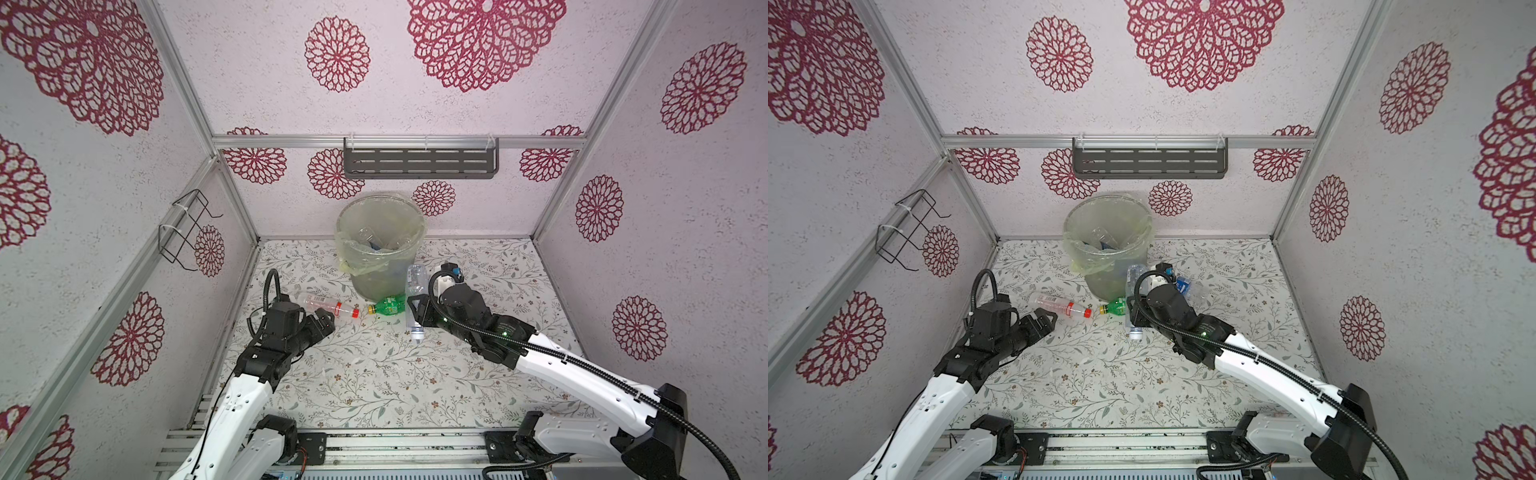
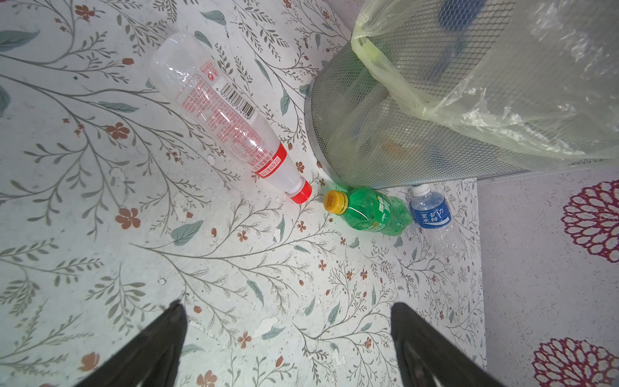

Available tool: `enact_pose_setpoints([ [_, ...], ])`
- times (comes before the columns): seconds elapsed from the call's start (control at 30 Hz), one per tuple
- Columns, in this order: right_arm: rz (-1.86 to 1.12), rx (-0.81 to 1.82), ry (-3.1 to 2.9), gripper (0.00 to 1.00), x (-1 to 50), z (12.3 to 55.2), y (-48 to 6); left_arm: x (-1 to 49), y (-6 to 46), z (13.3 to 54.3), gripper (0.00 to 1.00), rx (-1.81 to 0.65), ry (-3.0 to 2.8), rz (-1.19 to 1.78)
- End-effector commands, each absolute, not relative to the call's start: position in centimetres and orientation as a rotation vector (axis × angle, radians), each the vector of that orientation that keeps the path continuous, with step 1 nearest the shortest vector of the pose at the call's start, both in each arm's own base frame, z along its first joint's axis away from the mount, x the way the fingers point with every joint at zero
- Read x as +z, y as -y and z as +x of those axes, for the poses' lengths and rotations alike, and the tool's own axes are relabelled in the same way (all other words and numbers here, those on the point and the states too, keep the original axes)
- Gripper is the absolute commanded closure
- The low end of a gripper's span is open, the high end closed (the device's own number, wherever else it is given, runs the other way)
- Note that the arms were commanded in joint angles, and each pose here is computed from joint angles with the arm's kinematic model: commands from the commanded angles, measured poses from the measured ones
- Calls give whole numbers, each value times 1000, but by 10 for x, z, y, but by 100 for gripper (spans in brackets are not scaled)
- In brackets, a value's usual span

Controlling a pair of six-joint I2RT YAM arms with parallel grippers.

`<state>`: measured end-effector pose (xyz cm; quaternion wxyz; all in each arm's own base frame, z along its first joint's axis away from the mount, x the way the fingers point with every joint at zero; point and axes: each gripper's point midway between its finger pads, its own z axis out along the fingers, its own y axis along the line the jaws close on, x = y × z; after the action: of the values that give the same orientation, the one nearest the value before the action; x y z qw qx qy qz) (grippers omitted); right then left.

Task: Throw the plastic bottles in the bin
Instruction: Pick up the plastic bottle from the center of the table, then throw the plastic bottle into the trash bin.

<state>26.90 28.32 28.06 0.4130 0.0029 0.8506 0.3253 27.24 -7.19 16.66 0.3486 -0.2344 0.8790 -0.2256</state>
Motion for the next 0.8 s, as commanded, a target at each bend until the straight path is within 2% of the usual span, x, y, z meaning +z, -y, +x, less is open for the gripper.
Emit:
enact_pose_setpoints([
  [0.0, -12, 851, -2024, 56, 326, 275, -281, 170, 70, 276, 3, -585, -2264, -614],
  [0.3, -6, 848, -1933, 56, 369, 295, -275, 174, 70, 279, 3, -581, -2264, -610],
  [0.77, 18, 820, -1861, 56, 399, 323, -260, 175, 69, 279, 3, -567, -2267, -606],
])
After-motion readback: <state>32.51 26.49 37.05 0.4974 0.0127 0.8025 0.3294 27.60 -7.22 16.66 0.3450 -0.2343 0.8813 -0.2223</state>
